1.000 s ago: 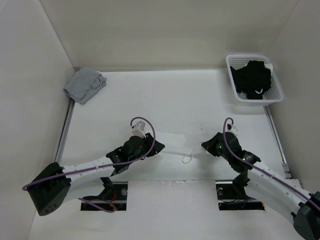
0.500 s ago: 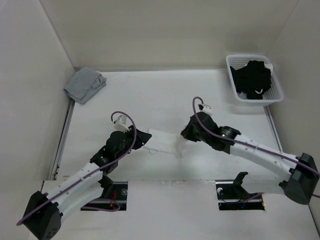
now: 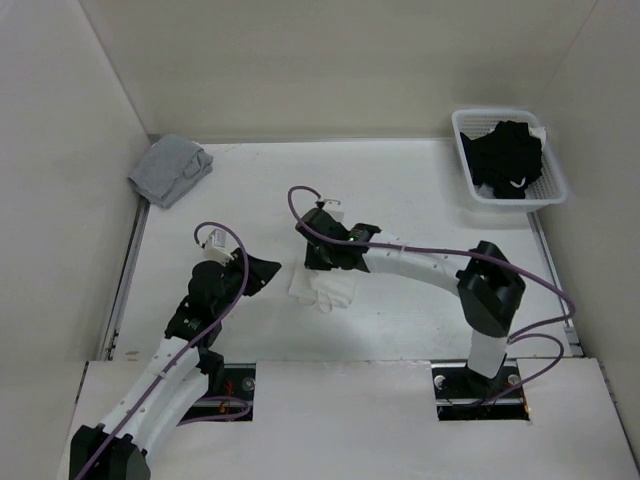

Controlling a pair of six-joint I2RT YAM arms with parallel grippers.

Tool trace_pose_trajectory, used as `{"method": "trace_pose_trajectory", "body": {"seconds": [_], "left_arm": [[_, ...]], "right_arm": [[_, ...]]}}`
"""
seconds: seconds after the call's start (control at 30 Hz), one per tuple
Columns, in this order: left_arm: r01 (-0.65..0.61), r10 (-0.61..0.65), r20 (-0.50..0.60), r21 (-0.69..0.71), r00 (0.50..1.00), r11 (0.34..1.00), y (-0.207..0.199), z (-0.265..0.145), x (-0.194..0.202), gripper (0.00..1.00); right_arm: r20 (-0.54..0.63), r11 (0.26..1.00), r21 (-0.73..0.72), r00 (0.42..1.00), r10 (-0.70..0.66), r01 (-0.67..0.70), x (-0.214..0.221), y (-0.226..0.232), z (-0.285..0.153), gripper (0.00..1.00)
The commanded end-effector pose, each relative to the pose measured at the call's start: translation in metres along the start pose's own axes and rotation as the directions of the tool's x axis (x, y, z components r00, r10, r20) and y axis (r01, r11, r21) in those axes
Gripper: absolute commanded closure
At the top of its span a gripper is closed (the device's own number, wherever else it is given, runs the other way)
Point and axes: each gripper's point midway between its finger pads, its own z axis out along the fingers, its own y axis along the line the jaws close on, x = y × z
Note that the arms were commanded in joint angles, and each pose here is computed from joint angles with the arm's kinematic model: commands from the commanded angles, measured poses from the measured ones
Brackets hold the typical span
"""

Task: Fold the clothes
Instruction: Fold the tank top

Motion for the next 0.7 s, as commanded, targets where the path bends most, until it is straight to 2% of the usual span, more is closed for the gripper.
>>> {"method": "trace_pose_trajectory", "body": {"seconds": [0.0,0.17,0.23,0.33,0.4,0.47,0.57,0.67], "left_arm": [[-0.021,0.022,-0.013,0.057,1.000,0.998,-0.009,-0.004,-0.002,0.77],[-0.039,0.038,0.020,0.062,0.999,0.997,-0.017,-0.003,-0.013,0.76],[-0.044,0.041,0.040,0.062,0.998,0.997,-0.022,-0.003,-0.019,0.76],[-0.061,0.057,0.063,0.069,0.996,0.996,-0.031,0.000,-0.024,0.75],[-0.077,0.073,0.057,0.064,0.996,0.995,-0.033,0.006,-0.020,0.75],[-0.094,0.092,0.029,0.067,0.995,0.993,-0.039,0.014,-0.009,0.74],[-0.147,0.148,-0.007,0.041,0.989,0.988,-0.040,0.027,0.009,0.72],[-0.205,0.205,0.008,-0.004,0.979,0.979,-0.036,0.033,0.015,0.68]], "right_arm": [[-0.017,0.999,-0.042,0.999,-0.035,0.034,0.005,0.029,0.000,0.83],[-0.002,0.993,-0.108,0.999,-0.037,0.036,0.005,0.051,-0.010,0.55],[0.029,0.987,-0.159,0.999,-0.028,0.033,-0.002,0.059,-0.028,0.50],[0.096,0.978,-0.204,0.995,-0.015,0.035,-0.015,0.053,-0.059,0.49],[0.142,0.977,-0.212,0.990,-0.006,0.037,-0.019,0.038,-0.071,0.53],[0.165,0.979,-0.202,0.986,0.005,0.029,-0.019,0.016,-0.071,0.73],[0.226,0.980,-0.196,0.974,0.012,0.033,-0.020,-0.013,-0.078,0.97],[0.356,0.982,-0.186,0.934,0.032,0.038,-0.026,-0.047,-0.090,0.99]]}}
